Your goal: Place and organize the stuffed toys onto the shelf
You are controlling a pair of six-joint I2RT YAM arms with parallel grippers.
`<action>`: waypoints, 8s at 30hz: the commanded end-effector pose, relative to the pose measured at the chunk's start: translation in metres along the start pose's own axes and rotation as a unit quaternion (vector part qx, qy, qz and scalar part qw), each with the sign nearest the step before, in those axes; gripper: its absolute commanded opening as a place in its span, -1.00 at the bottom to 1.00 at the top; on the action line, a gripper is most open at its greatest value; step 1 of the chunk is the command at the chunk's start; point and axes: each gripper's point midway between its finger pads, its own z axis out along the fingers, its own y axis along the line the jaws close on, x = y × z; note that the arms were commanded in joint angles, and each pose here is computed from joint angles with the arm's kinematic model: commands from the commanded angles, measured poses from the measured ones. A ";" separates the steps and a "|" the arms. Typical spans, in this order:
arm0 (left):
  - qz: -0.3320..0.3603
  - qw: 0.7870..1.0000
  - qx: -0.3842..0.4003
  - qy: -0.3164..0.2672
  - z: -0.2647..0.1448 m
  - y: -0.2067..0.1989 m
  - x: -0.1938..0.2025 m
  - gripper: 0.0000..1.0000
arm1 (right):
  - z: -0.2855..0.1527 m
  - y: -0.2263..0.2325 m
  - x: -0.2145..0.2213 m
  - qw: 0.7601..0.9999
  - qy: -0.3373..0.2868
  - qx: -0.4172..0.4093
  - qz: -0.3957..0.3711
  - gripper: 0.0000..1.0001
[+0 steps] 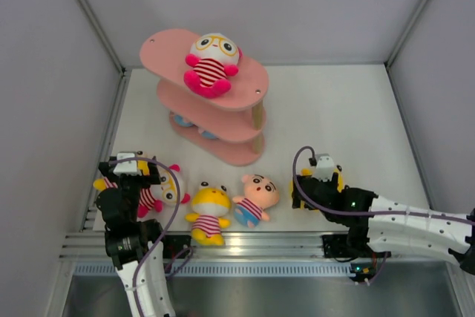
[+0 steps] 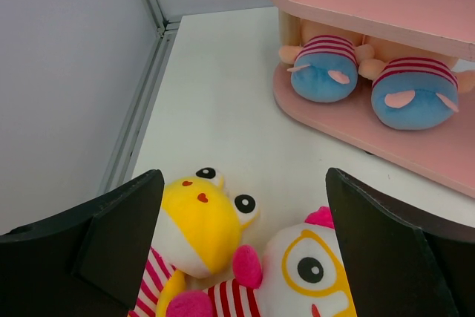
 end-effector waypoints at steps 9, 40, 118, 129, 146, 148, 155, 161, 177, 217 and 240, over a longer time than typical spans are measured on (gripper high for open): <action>0.009 1.000 -0.001 -0.030 0.001 0.001 -0.013 0.93 | 0.009 0.009 0.001 0.998 0.010 0.040 -0.046 -0.83; 0.008 0.985 0.105 0.140 -0.005 -0.011 -0.090 0.90 | -0.113 0.278 -0.166 0.786 -0.118 -0.197 -0.574 -1.00; 0.085 0.970 0.031 0.227 0.020 0.036 -0.056 0.97 | 0.044 0.301 -0.210 0.835 -0.186 -0.072 -0.513 -0.80; 0.115 0.924 0.031 0.362 0.018 0.049 0.035 0.97 | 0.064 0.288 -0.226 0.849 -0.163 -0.063 -0.498 -0.79; 0.111 0.902 0.062 0.414 0.003 0.042 0.064 0.97 | -0.084 0.319 -0.191 0.844 -0.244 -0.128 -0.460 0.35; 0.108 0.901 0.062 0.415 0.001 0.041 0.067 0.96 | -0.103 0.317 -0.152 0.847 -0.231 -0.188 -0.441 0.49; 0.105 0.900 0.051 0.420 -0.012 0.040 0.075 0.97 | -0.139 0.307 -0.027 0.819 -0.176 -0.374 -0.397 0.74; 0.105 0.899 0.050 0.422 -0.023 0.037 0.079 0.97 | -0.125 0.306 0.038 0.821 -0.151 -0.412 -0.366 0.74; 0.090 0.903 0.078 0.412 -0.029 0.023 0.078 0.97 | -0.031 0.296 0.099 0.877 -0.061 -0.309 -0.363 0.48; 0.197 0.900 -0.072 0.383 -0.041 0.089 -0.004 0.97 | -0.007 0.355 -0.252 0.802 -0.204 -0.150 -0.542 -1.00; 0.179 0.898 -0.050 0.398 -0.026 0.083 0.017 0.97 | 0.082 0.331 -0.294 0.916 -0.225 -0.019 -0.333 -1.00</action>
